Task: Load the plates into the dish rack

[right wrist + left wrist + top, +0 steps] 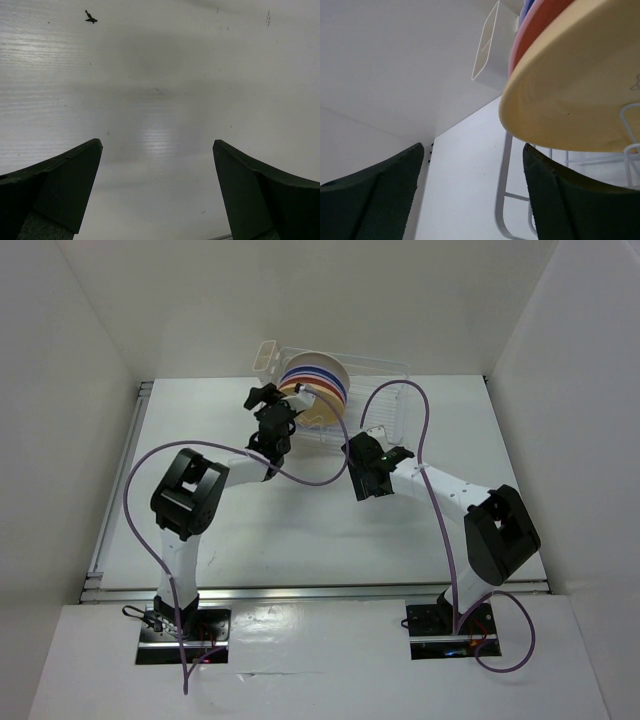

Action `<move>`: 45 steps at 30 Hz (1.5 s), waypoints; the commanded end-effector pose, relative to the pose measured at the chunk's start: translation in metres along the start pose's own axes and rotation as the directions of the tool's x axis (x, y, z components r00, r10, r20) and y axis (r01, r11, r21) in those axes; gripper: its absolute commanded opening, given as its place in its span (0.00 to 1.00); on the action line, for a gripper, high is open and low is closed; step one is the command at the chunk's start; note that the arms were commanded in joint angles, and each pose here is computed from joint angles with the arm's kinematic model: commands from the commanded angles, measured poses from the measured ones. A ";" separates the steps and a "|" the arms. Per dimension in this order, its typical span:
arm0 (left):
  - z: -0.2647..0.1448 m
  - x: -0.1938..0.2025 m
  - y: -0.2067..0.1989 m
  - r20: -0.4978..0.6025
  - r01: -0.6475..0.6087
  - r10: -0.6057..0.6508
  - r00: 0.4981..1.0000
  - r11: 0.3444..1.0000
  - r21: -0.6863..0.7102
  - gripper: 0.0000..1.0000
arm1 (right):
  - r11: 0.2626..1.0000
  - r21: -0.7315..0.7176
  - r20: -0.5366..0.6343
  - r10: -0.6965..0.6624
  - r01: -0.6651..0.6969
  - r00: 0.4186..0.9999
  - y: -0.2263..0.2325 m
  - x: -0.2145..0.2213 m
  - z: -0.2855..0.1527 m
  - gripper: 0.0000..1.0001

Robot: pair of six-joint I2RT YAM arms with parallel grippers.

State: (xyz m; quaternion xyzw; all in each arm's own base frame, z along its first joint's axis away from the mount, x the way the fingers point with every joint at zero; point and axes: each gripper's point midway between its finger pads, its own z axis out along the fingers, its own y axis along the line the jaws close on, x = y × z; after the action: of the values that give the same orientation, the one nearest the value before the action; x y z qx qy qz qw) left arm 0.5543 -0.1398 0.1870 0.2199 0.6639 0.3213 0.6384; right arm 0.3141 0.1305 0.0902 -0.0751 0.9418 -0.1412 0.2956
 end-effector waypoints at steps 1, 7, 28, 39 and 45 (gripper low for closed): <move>0.004 0.013 -0.006 -0.097 -0.007 0.007 0.995 1.000 0.006 0.88 | 1.000 -0.002 0.028 0.018 -0.017 0.999 0.001 -0.005 -0.006 1.00; -0.001 0.002 0.022 -0.089 0.015 -0.022 0.996 0.997 -0.080 0.90 | 1.000 -0.002 0.028 0.018 -0.017 0.999 0.001 -0.005 -0.006 1.00; -0.127 -0.050 0.103 -0.408 0.524 -0.451 0.794 0.848 0.084 0.98 | 0.925 0.141 0.532 0.230 -0.353 0.815 -0.074 -0.178 -0.112 1.00; -0.135 -0.157 0.192 -0.020 0.740 -0.747 0.665 0.655 0.153 0.97 | 0.921 -0.090 0.925 0.219 -0.380 0.311 -0.131 -0.333 -0.294 1.00; -0.145 -0.177 0.230 0.205 0.696 -0.714 0.670 0.700 0.162 1.00 | 0.927 0.030 0.845 0.177 -0.374 0.505 -0.133 -0.284 -0.252 1.00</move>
State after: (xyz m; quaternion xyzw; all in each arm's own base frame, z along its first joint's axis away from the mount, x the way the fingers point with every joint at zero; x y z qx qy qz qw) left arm 0.4009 -0.1250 0.4421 -0.0062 0.6774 -0.0067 0.7355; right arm 0.4101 0.1324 0.5178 0.0603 0.6282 -0.0916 0.7703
